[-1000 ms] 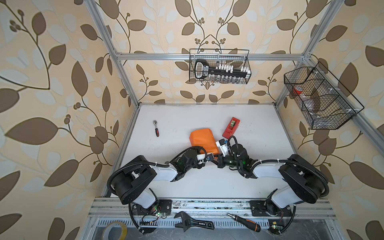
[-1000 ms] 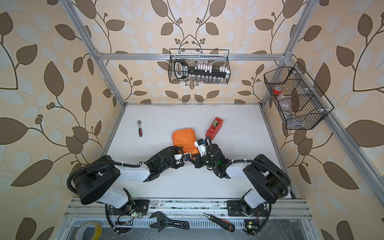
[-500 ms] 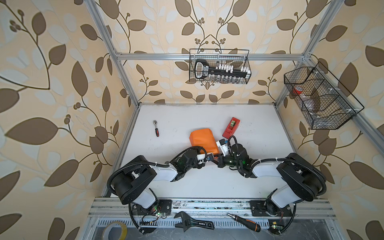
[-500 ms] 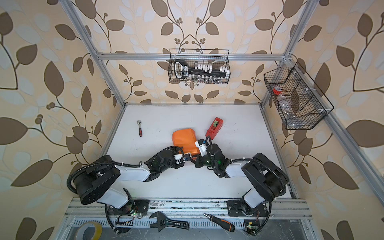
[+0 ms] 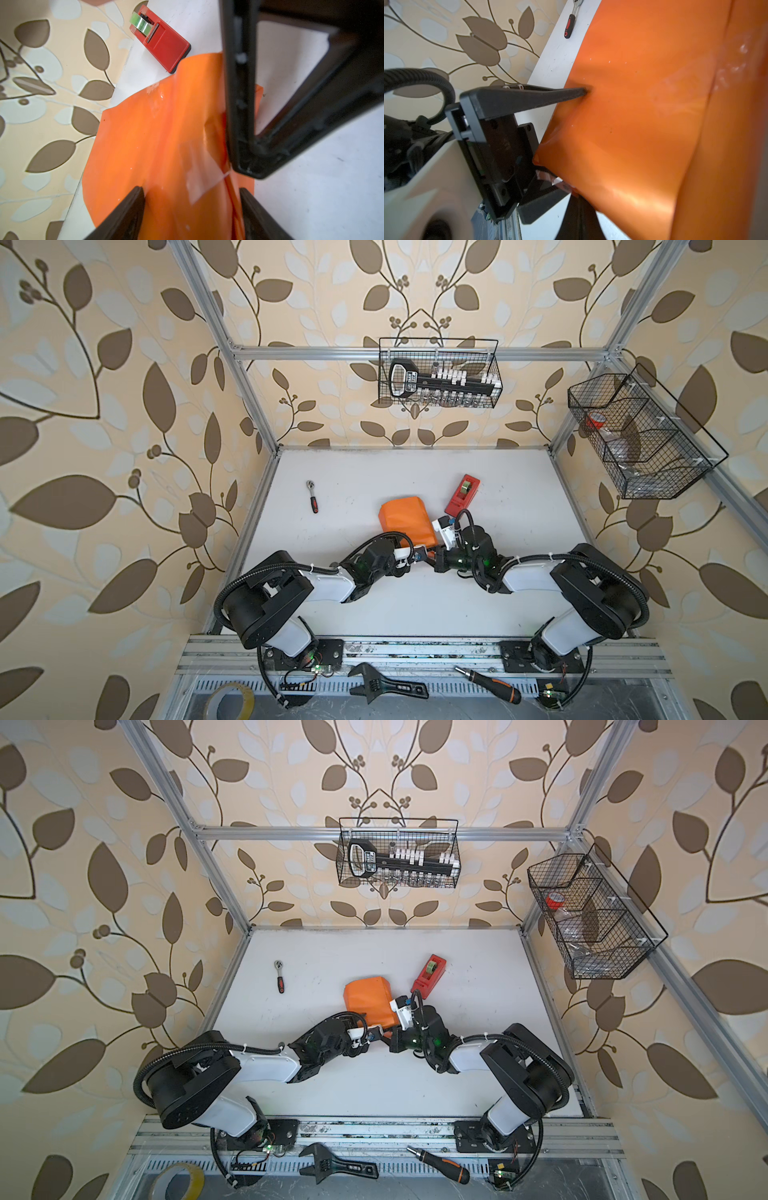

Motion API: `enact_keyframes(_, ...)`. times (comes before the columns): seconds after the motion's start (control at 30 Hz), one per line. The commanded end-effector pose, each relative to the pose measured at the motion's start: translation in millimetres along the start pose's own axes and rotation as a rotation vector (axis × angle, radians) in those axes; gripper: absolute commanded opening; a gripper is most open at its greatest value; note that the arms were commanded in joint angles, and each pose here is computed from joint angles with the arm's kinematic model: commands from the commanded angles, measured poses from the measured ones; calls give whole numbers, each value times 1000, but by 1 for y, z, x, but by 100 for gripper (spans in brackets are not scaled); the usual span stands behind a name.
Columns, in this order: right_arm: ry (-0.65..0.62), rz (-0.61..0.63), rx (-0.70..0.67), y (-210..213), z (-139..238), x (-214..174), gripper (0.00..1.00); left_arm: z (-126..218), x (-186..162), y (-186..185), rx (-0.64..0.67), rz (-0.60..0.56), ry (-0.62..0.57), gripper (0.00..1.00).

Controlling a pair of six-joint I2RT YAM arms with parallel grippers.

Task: Wrap the gift box in paper

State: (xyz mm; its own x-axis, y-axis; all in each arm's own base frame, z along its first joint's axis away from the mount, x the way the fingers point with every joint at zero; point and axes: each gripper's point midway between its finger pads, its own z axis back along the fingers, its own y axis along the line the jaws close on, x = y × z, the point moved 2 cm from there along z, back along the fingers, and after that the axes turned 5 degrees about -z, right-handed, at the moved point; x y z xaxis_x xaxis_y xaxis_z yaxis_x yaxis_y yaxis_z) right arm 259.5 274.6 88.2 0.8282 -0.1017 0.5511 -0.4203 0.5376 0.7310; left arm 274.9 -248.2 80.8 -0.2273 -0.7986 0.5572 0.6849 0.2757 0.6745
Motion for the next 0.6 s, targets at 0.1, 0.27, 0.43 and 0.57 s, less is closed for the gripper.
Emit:
enact_keyframes(0.1, -61, -5, 13, 7, -3, 19, 2, 0, -32, -23, -101, -1, 126, 71)
enact_keyframes(0.27, -72, -28, 8, 7, -3, 21, 6, 0, -33, -23, -102, 1, 126, 71)
enact_keyframes(0.43, -80, -51, 9, 8, -3, 22, 9, 0, -32, -23, -100, 3, 124, 71)
enact_keyframes(0.57, -86, -66, 13, 10, -3, 23, 12, 0, -32, -22, -100, 3, 124, 70)
